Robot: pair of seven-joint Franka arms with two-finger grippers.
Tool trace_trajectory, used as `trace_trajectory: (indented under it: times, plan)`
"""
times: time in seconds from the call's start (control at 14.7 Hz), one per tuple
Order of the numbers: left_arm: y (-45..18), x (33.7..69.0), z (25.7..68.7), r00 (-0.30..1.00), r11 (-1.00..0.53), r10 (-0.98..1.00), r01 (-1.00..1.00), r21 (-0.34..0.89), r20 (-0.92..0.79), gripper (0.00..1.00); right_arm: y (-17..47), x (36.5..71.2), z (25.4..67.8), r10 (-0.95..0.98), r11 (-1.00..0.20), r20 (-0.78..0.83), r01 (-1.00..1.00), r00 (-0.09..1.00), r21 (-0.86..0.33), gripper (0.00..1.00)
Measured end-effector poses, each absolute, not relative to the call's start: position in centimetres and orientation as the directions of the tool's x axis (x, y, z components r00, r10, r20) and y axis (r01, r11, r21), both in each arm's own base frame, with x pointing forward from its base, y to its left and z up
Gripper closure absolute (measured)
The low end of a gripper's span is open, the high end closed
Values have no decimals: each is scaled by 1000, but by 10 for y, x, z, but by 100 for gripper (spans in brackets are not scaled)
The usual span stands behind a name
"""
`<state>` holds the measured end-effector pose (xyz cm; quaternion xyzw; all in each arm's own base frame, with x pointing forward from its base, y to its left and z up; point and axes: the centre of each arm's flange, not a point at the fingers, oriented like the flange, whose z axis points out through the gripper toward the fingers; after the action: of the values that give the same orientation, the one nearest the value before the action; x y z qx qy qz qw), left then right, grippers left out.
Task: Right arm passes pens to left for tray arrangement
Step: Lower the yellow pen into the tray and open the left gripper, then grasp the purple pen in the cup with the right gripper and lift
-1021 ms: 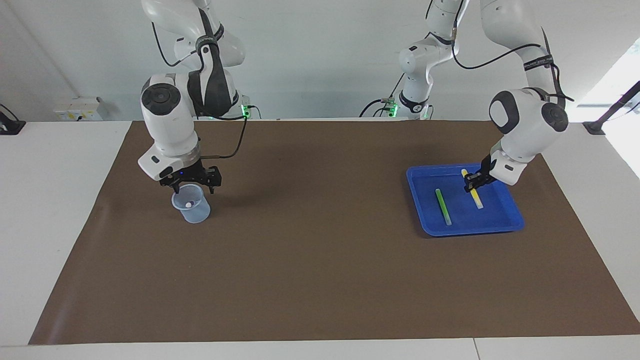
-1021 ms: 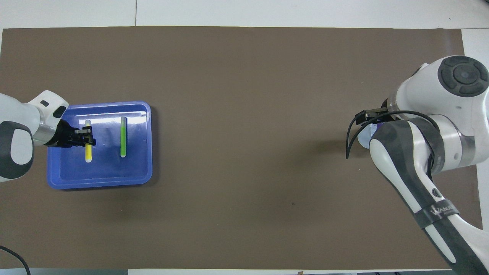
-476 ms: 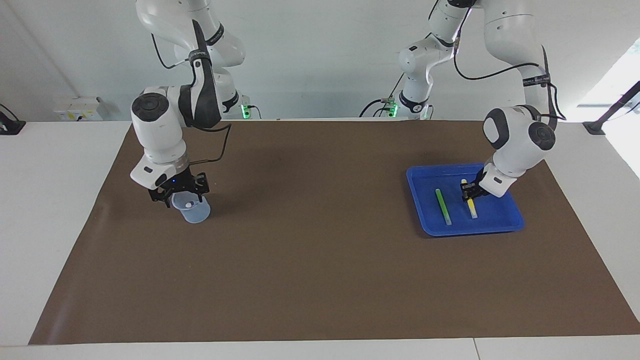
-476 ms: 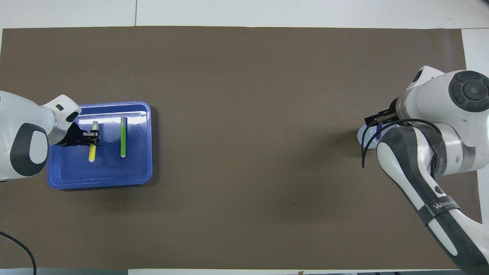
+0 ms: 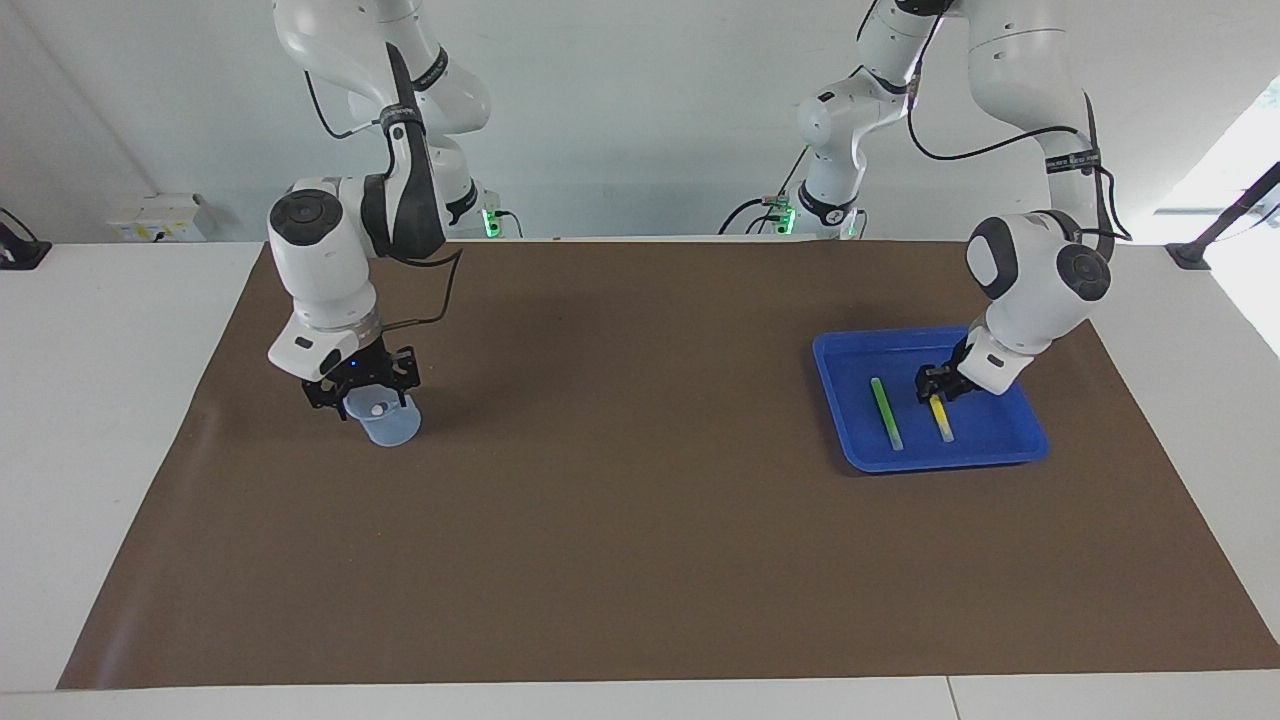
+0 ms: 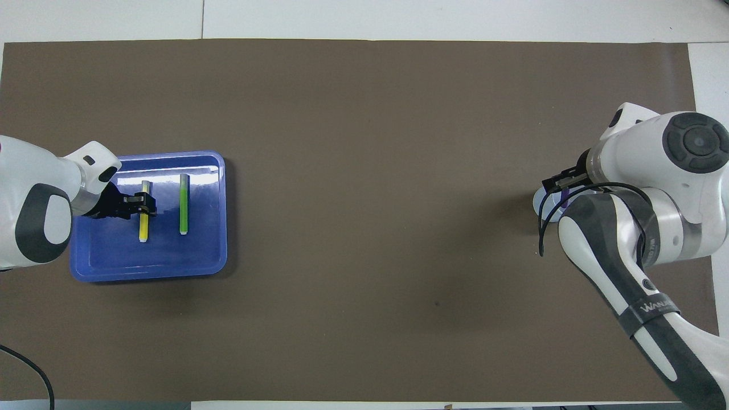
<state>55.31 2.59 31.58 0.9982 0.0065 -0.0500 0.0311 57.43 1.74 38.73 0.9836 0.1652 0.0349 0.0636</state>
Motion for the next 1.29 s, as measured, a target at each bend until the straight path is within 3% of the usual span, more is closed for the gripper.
trace_trajectory:
  times: [0.2,0.48,0.75,1.02,1.29]
  plan:
    - [26,553,316,995,-998,10,16,61,-99,0,18,576,388,333,-937,69,321,941,140,27]
    - [26,553,316,995,-998,10,16,61,-98,0,18,576,388,334,-936,74,321,940,142,39]
    - [28,561,335,993,-998,10,17,61,-118,0,18,576,388,334,-936,73,322,940,141,83]
    - [19,579,403,981,-994,81,92,60,-176,0,18,577,390,334,-936,77,321,939,143,83]
    - [-25,578,492,948,-958,254,274,88,-190,0,16,587,420,327,-938,116,308,938,157,83]
